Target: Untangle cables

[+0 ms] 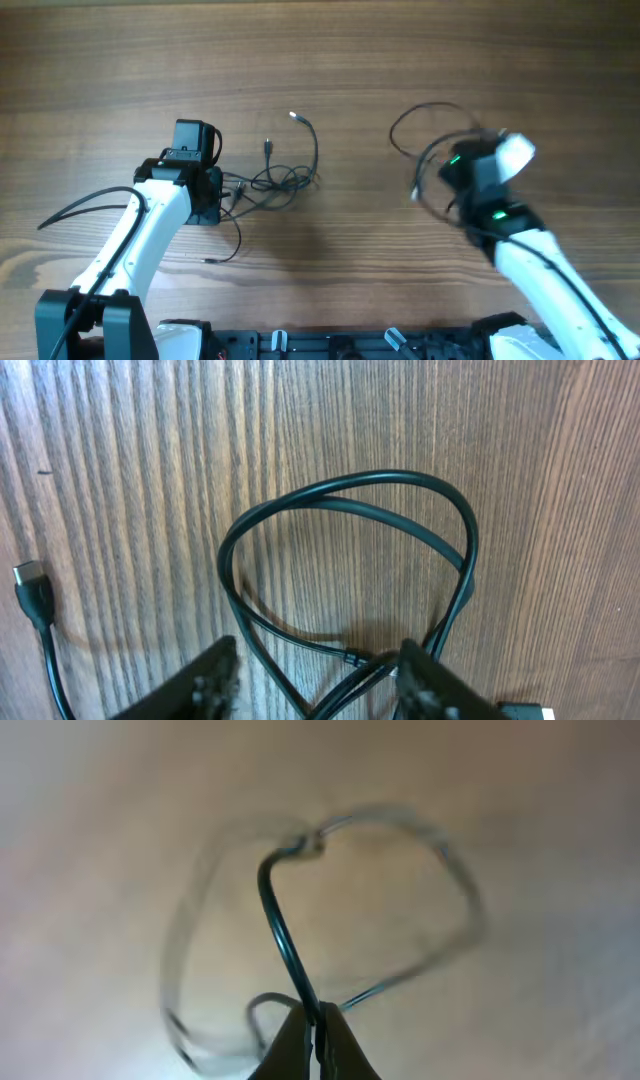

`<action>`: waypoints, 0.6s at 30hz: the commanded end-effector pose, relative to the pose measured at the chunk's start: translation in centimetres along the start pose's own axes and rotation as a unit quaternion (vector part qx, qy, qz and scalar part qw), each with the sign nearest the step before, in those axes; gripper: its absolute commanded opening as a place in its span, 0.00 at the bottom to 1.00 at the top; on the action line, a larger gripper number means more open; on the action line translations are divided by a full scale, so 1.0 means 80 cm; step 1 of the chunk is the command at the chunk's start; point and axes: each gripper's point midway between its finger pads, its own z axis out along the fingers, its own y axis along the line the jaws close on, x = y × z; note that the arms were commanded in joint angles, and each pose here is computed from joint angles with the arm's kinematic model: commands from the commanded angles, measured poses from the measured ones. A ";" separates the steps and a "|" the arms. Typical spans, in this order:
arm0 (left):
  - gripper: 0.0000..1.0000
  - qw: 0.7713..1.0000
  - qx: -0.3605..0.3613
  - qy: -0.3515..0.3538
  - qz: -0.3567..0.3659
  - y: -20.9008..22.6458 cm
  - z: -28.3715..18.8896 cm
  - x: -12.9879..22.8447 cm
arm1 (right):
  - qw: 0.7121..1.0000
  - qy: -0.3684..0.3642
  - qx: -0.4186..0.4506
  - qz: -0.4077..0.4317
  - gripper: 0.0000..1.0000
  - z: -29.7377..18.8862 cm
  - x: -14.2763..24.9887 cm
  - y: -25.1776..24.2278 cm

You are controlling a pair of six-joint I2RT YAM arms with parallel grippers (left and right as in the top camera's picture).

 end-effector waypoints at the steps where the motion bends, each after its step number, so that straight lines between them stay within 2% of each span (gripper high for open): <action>1: 0.59 1.000 0.002 -0.010 0.001 0.002 -0.002 -0.006 | 0.995 -0.028 -0.030 -0.093 0.04 -0.006 -0.080 0.000; 3: 0.61 1.000 0.002 -0.010 0.001 0.002 -0.002 -0.006 | 0.996 -0.044 -0.003 -0.075 0.04 -0.001 -0.113 -0.035; 5: 0.65 1.000 0.002 -0.010 0.001 0.002 -0.002 -0.006 | 0.995 -0.076 0.056 -0.019 0.04 0.005 -0.154 -0.101; 6: 0.70 1.000 0.000 -0.010 0.001 0.003 -0.001 -0.006 | 0.992 -0.100 0.083 0.006 0.04 0.005 -0.177 -0.135; 8: 0.82 1.000 0.000 -0.011 0.001 0.003 -0.002 -0.006 | 0.985 -0.142 0.094 -0.012 0.04 0.006 -0.217 -0.168; 11: 0.91 1.000 0.000 -0.011 0.001 0.003 -0.002 -0.006 | 0.974 -0.201 0.098 -0.029 0.04 0.013 -0.267 -0.211; 15: 1.00 1.000 0.000 -0.010 0.001 0.003 -0.001 -0.006 | 0.965 -0.234 0.118 -0.019 0.04 0.037 -0.314 -0.262; 18: 1.00 1.000 0.001 -0.011 0.001 0.003 -0.002 -0.006 | 0.963 -0.222 0.141 -0.056 0.04 0.065 -0.366 -0.284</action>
